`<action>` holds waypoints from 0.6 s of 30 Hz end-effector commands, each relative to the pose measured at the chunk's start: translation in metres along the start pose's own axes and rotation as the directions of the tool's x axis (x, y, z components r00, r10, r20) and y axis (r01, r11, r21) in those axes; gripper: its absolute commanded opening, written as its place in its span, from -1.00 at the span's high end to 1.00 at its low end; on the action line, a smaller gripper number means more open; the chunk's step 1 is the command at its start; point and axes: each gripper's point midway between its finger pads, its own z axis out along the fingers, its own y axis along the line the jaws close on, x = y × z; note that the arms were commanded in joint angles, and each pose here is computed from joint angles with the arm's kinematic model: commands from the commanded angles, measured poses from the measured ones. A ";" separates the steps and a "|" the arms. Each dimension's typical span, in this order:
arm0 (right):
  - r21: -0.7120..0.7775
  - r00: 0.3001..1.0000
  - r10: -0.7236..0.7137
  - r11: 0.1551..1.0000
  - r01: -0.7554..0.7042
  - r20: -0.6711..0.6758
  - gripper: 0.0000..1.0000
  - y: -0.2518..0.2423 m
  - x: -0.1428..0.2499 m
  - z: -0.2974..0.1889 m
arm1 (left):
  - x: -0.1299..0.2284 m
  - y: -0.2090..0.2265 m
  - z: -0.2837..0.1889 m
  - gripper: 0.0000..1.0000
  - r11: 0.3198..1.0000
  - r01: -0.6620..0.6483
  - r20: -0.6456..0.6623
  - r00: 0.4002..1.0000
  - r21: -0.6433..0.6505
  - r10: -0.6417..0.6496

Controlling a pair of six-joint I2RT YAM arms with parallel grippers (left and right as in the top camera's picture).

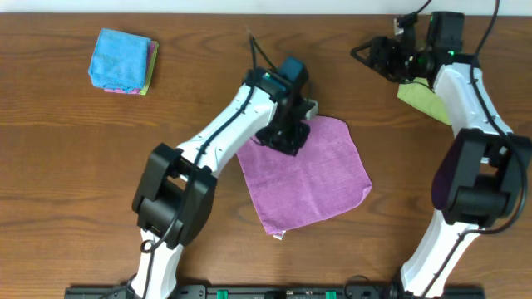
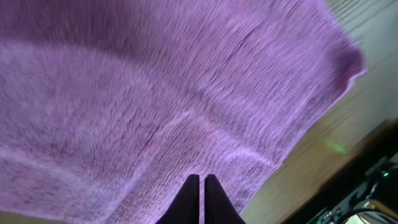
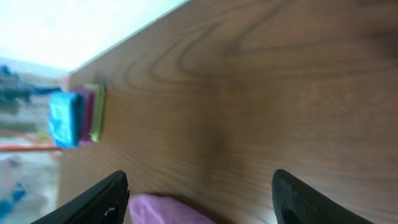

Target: Fold the cloth

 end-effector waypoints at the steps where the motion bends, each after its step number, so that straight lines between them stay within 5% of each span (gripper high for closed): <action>1: 0.050 0.997 -0.079 0.996 0.077 0.025 -0.46 -0.016 -0.011 -0.014 | 0.014 0.014 0.008 0.88 0.997 0.070 -0.028 0.997 -0.024 -0.070; 9: 0.094 0.999 -0.038 0.995 0.034 0.037 -0.39 -0.045 -0.015 -0.040 | 0.042 0.022 0.039 0.88 0.984 0.096 -0.091 0.990 -0.152 -0.111; 18: 0.126 0.991 -0.134 0.983 0.131 0.015 -0.36 -0.028 -0.009 -0.063 | 0.012 0.055 0.031 0.88 0.921 0.093 0.060 0.995 -0.379 -0.076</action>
